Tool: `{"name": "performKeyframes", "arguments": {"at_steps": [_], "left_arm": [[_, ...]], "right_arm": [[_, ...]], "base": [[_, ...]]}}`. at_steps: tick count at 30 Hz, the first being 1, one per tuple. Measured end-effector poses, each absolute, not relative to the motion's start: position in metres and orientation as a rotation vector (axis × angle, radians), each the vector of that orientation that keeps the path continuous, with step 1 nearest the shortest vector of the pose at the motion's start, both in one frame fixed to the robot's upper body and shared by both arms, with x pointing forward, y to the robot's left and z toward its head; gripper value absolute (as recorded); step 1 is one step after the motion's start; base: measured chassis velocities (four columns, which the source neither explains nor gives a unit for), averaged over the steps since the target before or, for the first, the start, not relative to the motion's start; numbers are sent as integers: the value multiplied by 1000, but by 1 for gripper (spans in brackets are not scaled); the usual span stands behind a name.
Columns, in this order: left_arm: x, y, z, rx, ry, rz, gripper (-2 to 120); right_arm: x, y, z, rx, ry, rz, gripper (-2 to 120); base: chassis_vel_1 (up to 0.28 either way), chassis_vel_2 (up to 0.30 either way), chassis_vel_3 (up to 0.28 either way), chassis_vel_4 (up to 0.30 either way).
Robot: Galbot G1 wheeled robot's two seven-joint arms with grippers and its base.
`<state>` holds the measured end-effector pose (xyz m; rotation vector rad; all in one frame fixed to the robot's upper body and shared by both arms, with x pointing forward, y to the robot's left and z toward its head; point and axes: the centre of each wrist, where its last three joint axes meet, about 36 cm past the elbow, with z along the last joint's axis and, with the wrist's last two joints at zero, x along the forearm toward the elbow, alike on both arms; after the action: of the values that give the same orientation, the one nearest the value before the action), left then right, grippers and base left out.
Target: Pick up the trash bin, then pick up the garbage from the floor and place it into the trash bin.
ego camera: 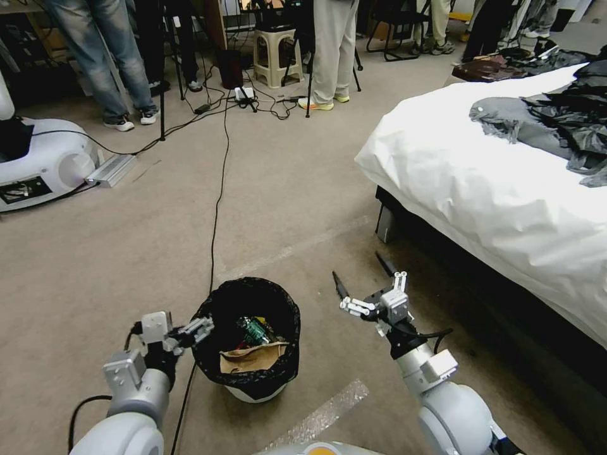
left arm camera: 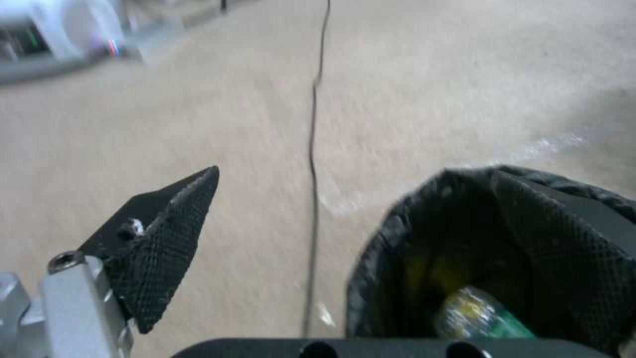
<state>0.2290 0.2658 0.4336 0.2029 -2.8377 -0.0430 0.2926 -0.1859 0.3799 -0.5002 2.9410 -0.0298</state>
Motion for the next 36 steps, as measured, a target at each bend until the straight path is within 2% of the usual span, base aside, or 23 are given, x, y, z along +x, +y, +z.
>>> {"name": "performKeyframes", "arguments": {"at_steps": [5, 36], "left_arm": [[214, 264, 413, 224, -2932, -171, 100], [211, 262, 411, 239, -2927, -158, 100]], "right_arm": [[287, -169, 390, -432, 2962, 49, 100], [286, -167, 390, -431, 2967, 49, 100]], "base": [[0, 0, 0, 0], [0, 0, 0, 0]]}}
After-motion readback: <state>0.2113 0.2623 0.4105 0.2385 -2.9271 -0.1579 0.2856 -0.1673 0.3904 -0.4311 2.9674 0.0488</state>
